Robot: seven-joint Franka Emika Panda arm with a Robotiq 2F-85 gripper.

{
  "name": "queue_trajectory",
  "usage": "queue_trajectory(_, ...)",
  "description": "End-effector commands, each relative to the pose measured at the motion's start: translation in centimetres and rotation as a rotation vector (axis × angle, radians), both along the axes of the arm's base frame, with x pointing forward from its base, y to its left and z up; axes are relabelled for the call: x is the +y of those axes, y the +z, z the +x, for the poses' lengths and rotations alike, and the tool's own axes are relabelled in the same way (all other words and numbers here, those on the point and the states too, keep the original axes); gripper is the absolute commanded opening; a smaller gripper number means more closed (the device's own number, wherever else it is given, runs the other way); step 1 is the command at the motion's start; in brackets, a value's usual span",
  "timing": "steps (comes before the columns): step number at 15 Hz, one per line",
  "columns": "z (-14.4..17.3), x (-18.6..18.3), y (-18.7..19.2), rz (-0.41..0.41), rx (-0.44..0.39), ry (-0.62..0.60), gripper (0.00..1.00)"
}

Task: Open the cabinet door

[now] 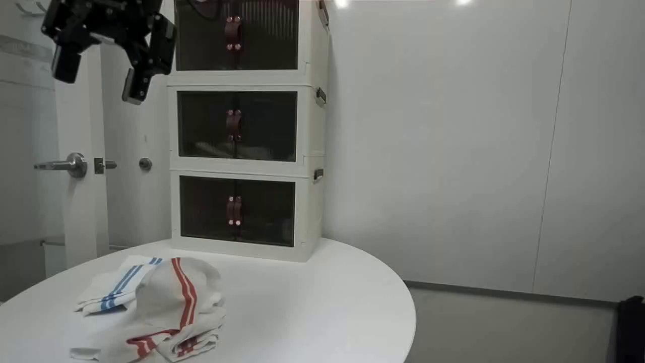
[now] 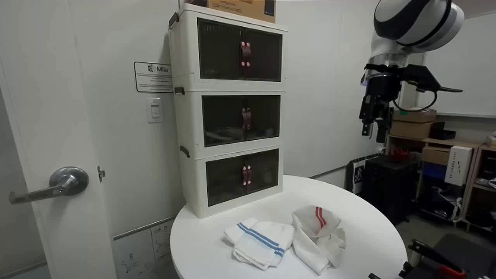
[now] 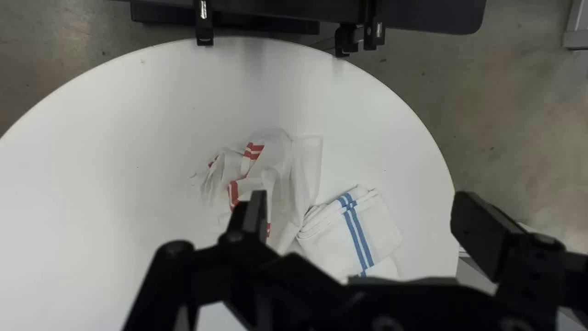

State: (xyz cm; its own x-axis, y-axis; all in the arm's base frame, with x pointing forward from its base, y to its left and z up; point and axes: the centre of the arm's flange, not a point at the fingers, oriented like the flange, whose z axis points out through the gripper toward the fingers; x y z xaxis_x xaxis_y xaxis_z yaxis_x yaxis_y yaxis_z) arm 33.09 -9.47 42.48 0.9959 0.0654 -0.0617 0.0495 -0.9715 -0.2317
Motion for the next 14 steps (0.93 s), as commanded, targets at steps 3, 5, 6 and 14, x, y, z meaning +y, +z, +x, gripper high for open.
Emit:
queue_trajectory(3, 0.4, 0.1, 0.0, -0.007, -0.017, -0.002, 1.0)
queue_trajectory(5, 1.4, -0.1, 0.6, 0.028, -0.109, 0.052, 1.0)
queue_trajectory(6, 2.1, -0.3, 1.1, 0.039, -0.17, 0.07, 1.0)
queue_trajectory(14, 12.3, 0.4, 5.8, 0.048, -0.484, 0.165, 1.0)
